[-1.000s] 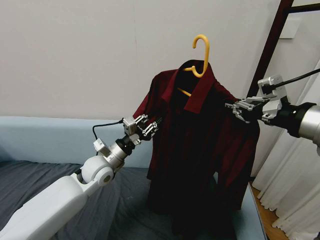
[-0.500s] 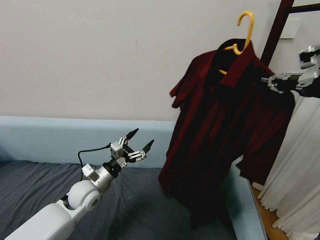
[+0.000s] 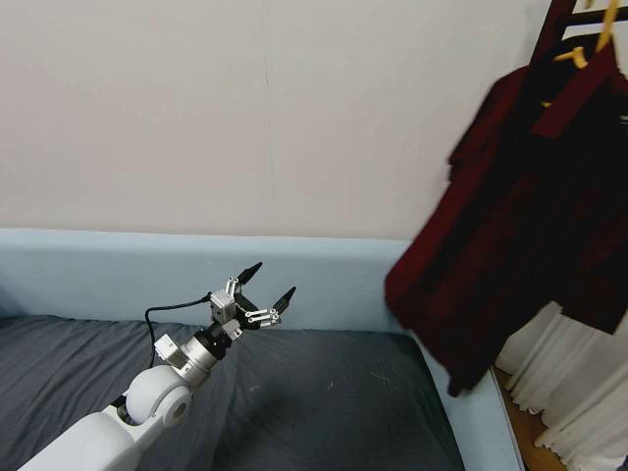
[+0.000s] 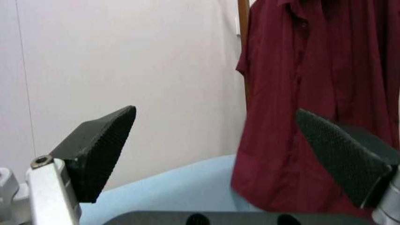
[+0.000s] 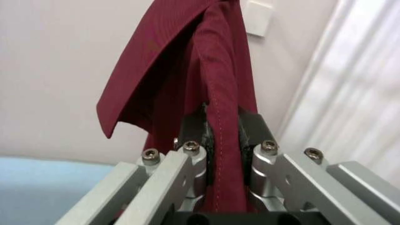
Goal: Pick up the clothes from the sofa and hang them on the clothes hanger.
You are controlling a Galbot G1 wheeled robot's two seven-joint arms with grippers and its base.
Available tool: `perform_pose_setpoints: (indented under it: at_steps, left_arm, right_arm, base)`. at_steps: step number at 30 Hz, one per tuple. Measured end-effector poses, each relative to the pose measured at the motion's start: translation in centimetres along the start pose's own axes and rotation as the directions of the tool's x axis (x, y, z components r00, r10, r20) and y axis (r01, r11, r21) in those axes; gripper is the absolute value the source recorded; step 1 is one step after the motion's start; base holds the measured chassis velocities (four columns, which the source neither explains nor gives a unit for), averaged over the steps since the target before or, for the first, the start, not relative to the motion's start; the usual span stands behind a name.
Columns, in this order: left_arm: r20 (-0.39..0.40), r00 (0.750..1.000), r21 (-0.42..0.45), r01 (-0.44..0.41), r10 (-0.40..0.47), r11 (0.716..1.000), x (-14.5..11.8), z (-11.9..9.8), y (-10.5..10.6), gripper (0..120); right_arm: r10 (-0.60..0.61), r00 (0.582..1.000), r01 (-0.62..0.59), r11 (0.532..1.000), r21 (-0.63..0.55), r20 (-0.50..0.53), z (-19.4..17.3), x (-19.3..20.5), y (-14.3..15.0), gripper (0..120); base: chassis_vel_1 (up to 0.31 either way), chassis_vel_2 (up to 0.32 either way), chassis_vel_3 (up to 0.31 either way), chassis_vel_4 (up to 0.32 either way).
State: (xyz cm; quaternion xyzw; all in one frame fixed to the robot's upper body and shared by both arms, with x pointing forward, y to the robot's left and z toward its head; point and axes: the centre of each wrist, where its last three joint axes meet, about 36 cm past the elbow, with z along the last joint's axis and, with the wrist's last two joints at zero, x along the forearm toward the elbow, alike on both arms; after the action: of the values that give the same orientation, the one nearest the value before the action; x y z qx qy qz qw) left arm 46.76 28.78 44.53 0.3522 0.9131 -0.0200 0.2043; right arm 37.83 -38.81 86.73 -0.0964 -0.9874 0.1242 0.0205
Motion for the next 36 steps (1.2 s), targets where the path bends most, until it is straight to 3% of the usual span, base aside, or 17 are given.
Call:
perform_pose_setpoints:
  at_steps: [9, 19, 20, 22, 23, 28, 31, 36]
  left_arm:
    - [0.004, 1.0, -0.006, 0.002, -0.002, 1.0, -0.5, 0.4, 0.5, 100]
    - [-0.01, 1.0, -0.011, -0.001, 0.001, 1.0, -0.8, 1.0, 0.9, 100]
    - [-0.011, 1.0, -0.01, -0.003, 0.003, 1.0, -0.9, 1.0, 0.9, 100]
    - [-0.013, 1.0, -0.007, -0.008, 0.008, 1.0, -0.9, 1.5, 0.3, 100]
    - [-0.013, 1.0, -0.006, -0.007, 0.007, 1.0, -0.9, 1.5, 0.2, 100]
    - [-0.011, 1.0, -0.004, -0.003, 0.003, 1.0, -0.6, 1.5, 0.1, 100]
    - [-0.006, 1.0, -0.006, 0.008, -0.008, 1.0, 0.1, 1.2, 0.0, 100]
    - [0.002, 1.0, -0.02, 0.026, -0.026, 0.999, 1.1, 0.7, 0.4, 100]
  right_arm:
    - [0.177, 0.984, -0.176, 0.983, -0.051, 0.017, 3.2, -4.6, -0.3, 7]
    - [0.231, 0.971, -0.236, 0.967, -0.098, -0.06, 6.2, -11.3, -0.2, 7]
    - [0.238, 0.969, -0.244, 0.964, -0.103, -0.067, 5.7, -12.2, 0.1, 7]
    - [0.247, 0.968, -0.249, 0.963, -0.102, -0.031, 1.5, -14.9, 4.1, 7]
    - [0.243, 0.97, -0.244, 0.964, -0.101, -0.029, 1.0, -15.3, 4.8, 7]
    - [0.241, 0.97, -0.241, 0.965, -0.101, -0.019, -0.6, -16.4, 6.9, 7]
    - [0.279, 0.96, -0.279, 0.953, -0.118, -0.015, -3.5, -18.7, 9.3, 7]
    - [0.346, 0.937, -0.348, 0.925, -0.154, -0.04, -5.3, -21.4, 9.8, 7]
  base:
    - [0.0, 0.0, 0.0, 0.0]
    - [0.0, 0.0, 0.0, 0.0]
    - [0.0, 0.0, 0.0, 0.0]
    - [0.0, 0.0, 0.0, 0.0]
    - [0.0, 0.0, 0.0, 0.0]
    - [0.0, 0.0, 0.0, 0.0]
    - [0.0, 0.0, 0.0, 0.0]
    - [0.0, 0.0, 0.0, 0.0]
